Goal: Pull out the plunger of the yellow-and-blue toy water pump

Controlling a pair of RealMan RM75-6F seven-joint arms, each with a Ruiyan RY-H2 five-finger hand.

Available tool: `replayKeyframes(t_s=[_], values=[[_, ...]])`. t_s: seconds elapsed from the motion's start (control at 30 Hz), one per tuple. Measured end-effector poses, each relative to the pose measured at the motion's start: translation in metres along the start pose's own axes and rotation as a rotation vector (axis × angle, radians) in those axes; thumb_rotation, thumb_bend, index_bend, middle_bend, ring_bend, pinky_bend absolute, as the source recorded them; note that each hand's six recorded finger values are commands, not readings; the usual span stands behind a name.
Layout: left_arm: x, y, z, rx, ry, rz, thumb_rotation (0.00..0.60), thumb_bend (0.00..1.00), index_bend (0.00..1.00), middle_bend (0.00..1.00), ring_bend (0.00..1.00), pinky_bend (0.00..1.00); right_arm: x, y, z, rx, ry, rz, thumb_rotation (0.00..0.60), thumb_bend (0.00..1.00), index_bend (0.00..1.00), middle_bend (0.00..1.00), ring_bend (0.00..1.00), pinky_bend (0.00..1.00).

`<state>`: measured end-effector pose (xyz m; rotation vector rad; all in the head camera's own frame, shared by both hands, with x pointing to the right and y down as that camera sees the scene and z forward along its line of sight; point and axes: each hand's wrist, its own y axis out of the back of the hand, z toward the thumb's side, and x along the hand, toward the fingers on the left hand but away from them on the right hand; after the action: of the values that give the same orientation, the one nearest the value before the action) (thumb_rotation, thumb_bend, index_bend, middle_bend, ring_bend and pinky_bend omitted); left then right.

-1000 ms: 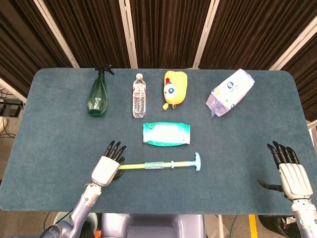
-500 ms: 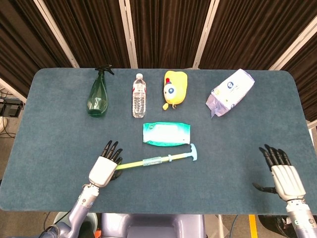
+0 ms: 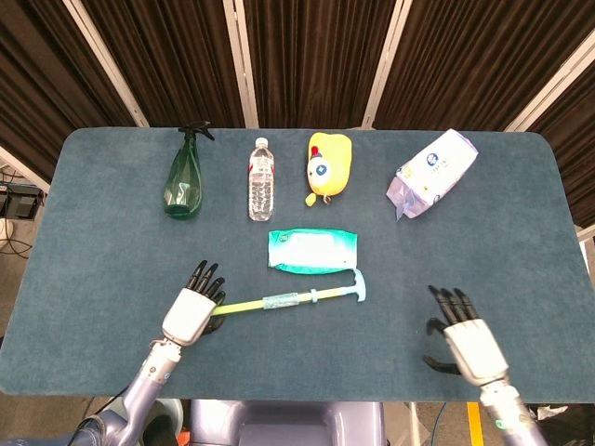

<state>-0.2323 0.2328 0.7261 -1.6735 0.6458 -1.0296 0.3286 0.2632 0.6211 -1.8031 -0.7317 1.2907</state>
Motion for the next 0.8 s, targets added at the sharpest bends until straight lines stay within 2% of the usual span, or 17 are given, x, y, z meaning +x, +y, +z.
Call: replayKeyframes(t_s=[0.23,0.5,0.8], values=[[-0.001,0.002,0.008,-0.010,-0.026,0.014,0.600,0.42,0.72,0.26,0.05,0.00,-0.036,-0.015,0.034,0.032,0.087,0.005,0.600,0.23,0.49,0.00,0.00,0.00],[-0.003,0.007,0.008,-0.010,-0.025,0.033,0.600,0.42,0.72,0.26,0.05,0.00,-0.068,-0.016,0.042,0.023,0.109,-0.032,0.600,0.23,0.45,0.00,0.00,0.00],[-0.002,0.010,0.011,-0.001,-0.030,0.035,0.600,0.41,0.72,0.26,0.05,0.00,-0.090,-0.029,0.051,0.018,0.139,-0.011,0.600,0.23,0.44,0.00,0.00,0.00]])
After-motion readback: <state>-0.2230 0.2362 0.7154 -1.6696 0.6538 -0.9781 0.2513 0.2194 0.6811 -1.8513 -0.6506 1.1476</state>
